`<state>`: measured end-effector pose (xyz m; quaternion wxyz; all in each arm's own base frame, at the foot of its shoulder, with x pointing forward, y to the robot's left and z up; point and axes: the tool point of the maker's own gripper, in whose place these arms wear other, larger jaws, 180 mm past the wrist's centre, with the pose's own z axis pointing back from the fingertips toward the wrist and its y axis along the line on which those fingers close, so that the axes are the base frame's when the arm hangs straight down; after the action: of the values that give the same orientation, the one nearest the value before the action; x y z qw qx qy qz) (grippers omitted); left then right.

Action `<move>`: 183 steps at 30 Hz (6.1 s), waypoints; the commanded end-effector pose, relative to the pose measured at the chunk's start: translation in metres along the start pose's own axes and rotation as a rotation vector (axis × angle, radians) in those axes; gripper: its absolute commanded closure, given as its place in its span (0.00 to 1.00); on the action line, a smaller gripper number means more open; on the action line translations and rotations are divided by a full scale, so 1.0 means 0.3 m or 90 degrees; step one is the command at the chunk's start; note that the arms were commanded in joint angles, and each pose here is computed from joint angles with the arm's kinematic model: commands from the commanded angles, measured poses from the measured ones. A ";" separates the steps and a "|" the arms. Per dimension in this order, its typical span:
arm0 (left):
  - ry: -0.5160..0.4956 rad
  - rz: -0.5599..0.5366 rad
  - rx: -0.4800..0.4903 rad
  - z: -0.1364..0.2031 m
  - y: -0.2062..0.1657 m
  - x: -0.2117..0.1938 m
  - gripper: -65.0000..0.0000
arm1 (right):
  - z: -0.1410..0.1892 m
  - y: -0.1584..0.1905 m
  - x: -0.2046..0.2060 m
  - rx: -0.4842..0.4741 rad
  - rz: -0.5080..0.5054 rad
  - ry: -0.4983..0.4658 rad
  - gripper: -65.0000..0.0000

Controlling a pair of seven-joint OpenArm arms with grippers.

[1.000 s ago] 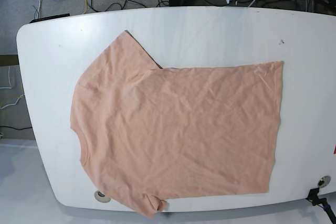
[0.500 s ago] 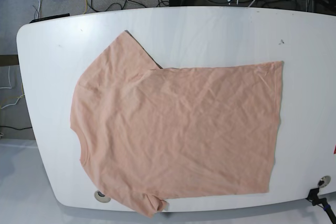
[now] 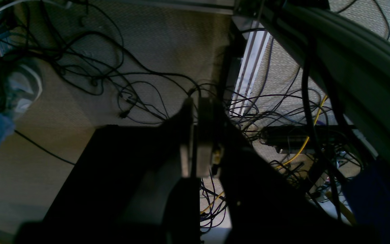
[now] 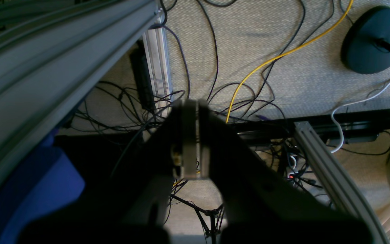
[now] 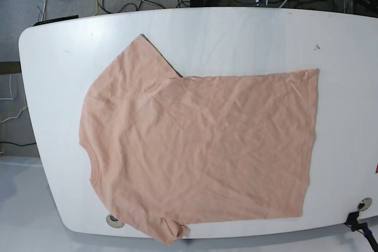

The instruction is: Fold the T-shirt properly

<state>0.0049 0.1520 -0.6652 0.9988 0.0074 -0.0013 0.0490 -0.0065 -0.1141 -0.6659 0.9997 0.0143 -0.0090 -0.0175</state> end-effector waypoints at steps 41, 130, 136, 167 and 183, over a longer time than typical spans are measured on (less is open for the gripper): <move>-0.013 -0.011 0.004 0.001 0.014 0.004 1.00 | 0.001 0.007 0.037 0.011 -0.020 -0.029 0.99; -0.477 -0.114 0.071 0.856 0.356 0.052 1.00 | 0.751 -0.369 -0.033 0.023 0.114 -0.386 1.00; -0.528 -0.128 0.060 0.946 0.310 0.154 1.00 | 0.881 -0.325 0.102 0.027 0.150 -0.456 1.00; -0.858 -0.227 0.030 1.317 0.063 0.691 0.63 | 1.283 -0.437 0.833 -0.010 0.206 -0.645 0.70; -0.880 -0.331 0.032 1.235 -0.090 0.834 0.44 | 1.291 -0.373 0.897 0.017 0.351 -0.588 0.70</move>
<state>0.2525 0.1439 -0.3049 0.7647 0.0534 -0.6098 -0.2015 0.2452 -0.2478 -0.2892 0.8718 0.0179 -0.4318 0.2305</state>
